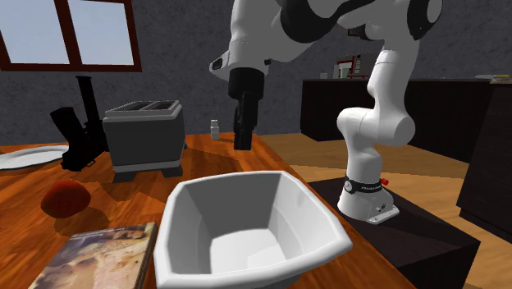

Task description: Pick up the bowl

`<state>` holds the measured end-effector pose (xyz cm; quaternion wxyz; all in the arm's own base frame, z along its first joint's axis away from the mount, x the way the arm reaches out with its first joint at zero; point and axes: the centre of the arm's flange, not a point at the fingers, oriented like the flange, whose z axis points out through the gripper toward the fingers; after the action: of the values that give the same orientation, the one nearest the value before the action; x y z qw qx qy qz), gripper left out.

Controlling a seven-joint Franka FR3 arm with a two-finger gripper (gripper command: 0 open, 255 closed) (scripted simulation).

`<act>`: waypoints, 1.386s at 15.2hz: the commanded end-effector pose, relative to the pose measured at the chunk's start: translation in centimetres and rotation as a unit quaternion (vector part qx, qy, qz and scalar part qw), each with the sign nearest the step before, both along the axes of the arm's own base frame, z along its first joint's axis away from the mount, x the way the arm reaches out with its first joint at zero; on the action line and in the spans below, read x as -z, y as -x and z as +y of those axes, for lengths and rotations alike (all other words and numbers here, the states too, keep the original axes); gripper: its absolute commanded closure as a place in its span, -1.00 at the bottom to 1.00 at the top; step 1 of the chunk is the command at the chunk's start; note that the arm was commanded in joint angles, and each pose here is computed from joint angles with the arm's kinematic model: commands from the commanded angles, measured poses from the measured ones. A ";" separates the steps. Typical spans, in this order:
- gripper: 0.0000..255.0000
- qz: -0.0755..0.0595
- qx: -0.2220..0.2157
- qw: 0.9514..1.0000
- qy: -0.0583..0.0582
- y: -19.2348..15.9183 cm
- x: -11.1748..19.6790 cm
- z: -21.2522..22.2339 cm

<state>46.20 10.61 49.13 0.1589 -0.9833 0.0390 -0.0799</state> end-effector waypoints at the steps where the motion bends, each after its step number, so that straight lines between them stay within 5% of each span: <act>1: -1.00 -0.010 -0.001 1.000 -0.019 -1.5 0.6 1.3; 11: -1.00 -0.010 -0.001 1.000 -0.019 -1.5 4.6 1.3; 12: 1.00 -0.010 -0.001 1.000 -0.019 -1.5 4.6 1.3; 21: 1.00 -0.010 -0.001 1.000 -0.019 -1.5 4.6 1.3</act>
<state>47.67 11.92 44.58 0.1781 -0.9792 0.0388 -0.0890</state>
